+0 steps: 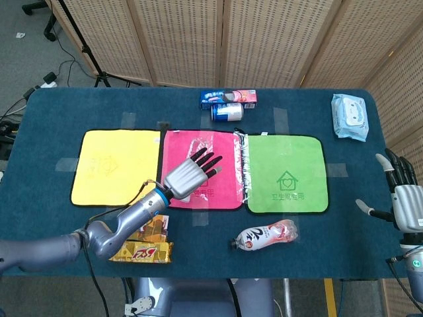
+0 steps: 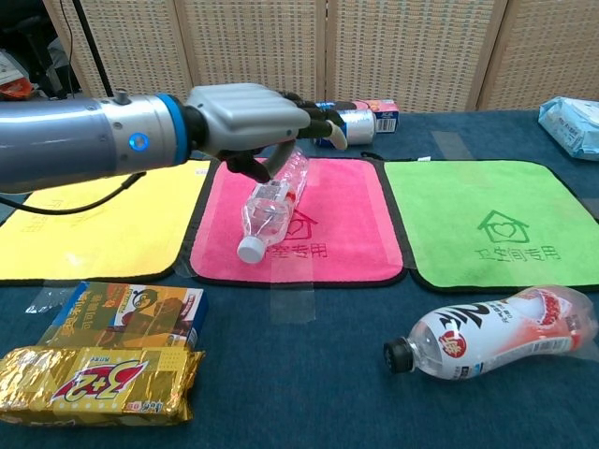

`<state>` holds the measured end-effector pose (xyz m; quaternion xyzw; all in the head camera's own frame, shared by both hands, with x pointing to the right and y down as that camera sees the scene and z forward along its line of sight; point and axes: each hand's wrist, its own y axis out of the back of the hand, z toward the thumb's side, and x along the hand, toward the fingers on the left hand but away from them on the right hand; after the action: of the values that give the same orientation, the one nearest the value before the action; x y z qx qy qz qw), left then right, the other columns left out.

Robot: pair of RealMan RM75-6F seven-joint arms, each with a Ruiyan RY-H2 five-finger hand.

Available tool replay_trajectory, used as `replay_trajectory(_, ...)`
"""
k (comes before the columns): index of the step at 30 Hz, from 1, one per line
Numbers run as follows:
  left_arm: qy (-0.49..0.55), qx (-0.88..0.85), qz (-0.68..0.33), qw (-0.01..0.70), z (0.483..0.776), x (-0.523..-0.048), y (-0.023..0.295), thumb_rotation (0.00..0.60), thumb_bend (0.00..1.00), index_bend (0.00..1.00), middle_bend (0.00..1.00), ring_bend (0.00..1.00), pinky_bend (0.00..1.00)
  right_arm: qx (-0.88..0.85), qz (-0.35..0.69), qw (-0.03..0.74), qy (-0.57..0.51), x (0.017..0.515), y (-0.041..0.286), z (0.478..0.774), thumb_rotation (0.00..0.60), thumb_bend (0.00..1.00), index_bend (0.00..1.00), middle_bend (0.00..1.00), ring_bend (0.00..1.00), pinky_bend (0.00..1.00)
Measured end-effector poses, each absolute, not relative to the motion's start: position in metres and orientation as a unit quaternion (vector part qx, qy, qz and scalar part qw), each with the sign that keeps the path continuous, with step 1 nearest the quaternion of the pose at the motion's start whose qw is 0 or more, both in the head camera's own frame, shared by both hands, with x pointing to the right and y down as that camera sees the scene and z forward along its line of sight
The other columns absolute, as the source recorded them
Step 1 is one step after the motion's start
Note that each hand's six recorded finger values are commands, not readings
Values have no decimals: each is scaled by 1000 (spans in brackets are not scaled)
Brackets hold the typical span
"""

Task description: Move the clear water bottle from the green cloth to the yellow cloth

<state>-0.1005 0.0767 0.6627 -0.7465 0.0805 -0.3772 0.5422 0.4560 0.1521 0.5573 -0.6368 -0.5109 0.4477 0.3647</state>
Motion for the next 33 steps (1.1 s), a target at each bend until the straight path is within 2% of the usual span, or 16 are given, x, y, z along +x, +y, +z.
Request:
replay_trajectory(4, 79, -746, -383, 540, 676, -88, 67, 600, 1000, 374, 122, 121, 63, -631, 448, 363, -519, 461, 151, 555, 600, 0, 0, 0, 0, 0)
replay_trajectory(8, 71, -745, -386, 539, 686, -80, 65, 600, 1000, 419, 162, 167, 128, -628, 448, 361, -523, 463, 151, 554, 600, 0, 0, 0, 0, 0)
replay_trajectory(17, 51, -729, -412, 544, 713, -77, 57, 600, 1000, 430, 169, 168, 133, -616, 452, 360, -535, 471, 149, 550, 600, 0, 0, 0, 0, 0)
replay_trajectory(25, 46, -734, -447, 510, 732, -74, 49, 600, 1000, 465, 183, 171, 133, -612, 454, 359, -539, 473, 148, 549, 600, 0, 0, 0, 0, 0)
replay_trajectory(33, 16, -716, -477, 509, 742, -82, 50, 600, 1000, 487, 214, 171, 133, -617, 454, 355, -536, 472, 148, 551, 600, 0, 0, 0, 0, 0)
